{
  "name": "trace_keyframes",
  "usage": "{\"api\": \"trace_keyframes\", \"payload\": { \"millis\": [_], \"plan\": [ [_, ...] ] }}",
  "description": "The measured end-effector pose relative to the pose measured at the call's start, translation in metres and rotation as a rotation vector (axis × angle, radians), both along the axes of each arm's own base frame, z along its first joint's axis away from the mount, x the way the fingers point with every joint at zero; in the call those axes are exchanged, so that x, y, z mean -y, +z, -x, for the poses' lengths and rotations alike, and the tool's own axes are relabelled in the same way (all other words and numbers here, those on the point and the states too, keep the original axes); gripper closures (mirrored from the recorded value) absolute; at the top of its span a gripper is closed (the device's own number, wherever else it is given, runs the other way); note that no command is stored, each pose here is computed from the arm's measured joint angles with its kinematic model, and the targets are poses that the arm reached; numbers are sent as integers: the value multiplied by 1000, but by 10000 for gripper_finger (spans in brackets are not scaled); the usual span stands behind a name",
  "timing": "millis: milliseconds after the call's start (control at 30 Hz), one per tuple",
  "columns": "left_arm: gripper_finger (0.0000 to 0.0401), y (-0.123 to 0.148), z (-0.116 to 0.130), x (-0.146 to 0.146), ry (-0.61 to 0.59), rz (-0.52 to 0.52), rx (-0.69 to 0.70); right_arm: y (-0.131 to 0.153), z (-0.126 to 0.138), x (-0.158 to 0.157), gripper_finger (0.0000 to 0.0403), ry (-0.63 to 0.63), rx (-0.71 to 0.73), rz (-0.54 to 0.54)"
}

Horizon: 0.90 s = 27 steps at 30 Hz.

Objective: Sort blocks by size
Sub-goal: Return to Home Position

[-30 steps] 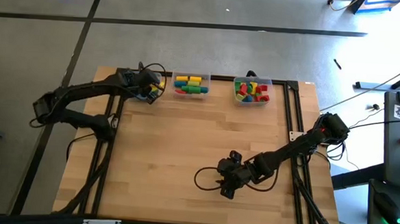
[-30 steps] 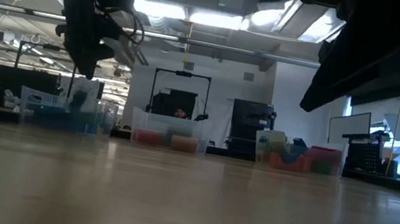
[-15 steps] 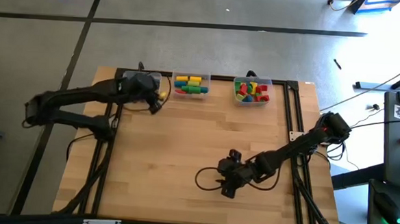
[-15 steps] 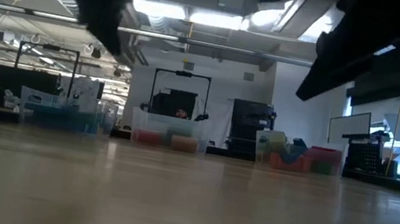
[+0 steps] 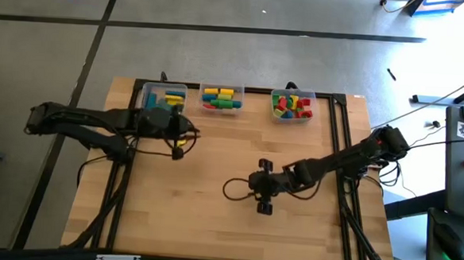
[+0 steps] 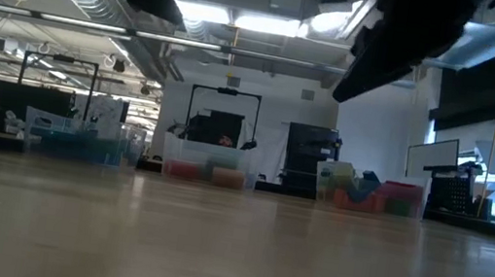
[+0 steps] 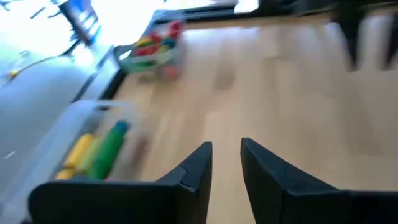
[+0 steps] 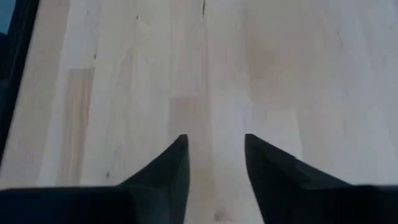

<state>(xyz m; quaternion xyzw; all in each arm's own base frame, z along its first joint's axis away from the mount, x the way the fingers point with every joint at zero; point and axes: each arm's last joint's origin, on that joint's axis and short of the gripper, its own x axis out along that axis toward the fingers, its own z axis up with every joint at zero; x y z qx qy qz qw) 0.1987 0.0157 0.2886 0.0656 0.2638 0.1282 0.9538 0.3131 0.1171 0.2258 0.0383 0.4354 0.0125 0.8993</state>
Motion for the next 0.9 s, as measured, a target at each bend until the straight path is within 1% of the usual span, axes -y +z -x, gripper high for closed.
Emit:
{"api": "trace_keyframes", "payload": {
  "millis": [100,167,267,400,500,567,700,767,833,900],
  "plan": [
    [336,-10,-1,8,-89,21,64,4,-3,11,278,31,13,12],
    [346,-19,0,12,-117,27,98,9,-3,17,299,45,41,19],
    [358,-29,3,15,-138,25,150,14,6,26,326,46,95,21],
    [369,-42,9,18,-157,14,199,12,30,38,352,25,180,3],
    [374,-47,12,18,-163,9,226,9,51,46,364,16,260,-21],
    [376,-51,14,18,-165,2,221,10,63,52,369,8,341,-40],
    [376,-57,15,18,-162,5,219,8,87,60,370,0,477,-36],
    [377,-59,15,18,-160,11,213,6,98,64,370,-9,525,-20],
    [377,-62,15,18,-160,12,188,3,108,67,370,-14,563,-26],
    [377,-63,14,18,-149,34,189,-2,118,70,370,-16,591,-34]
  ]
}}
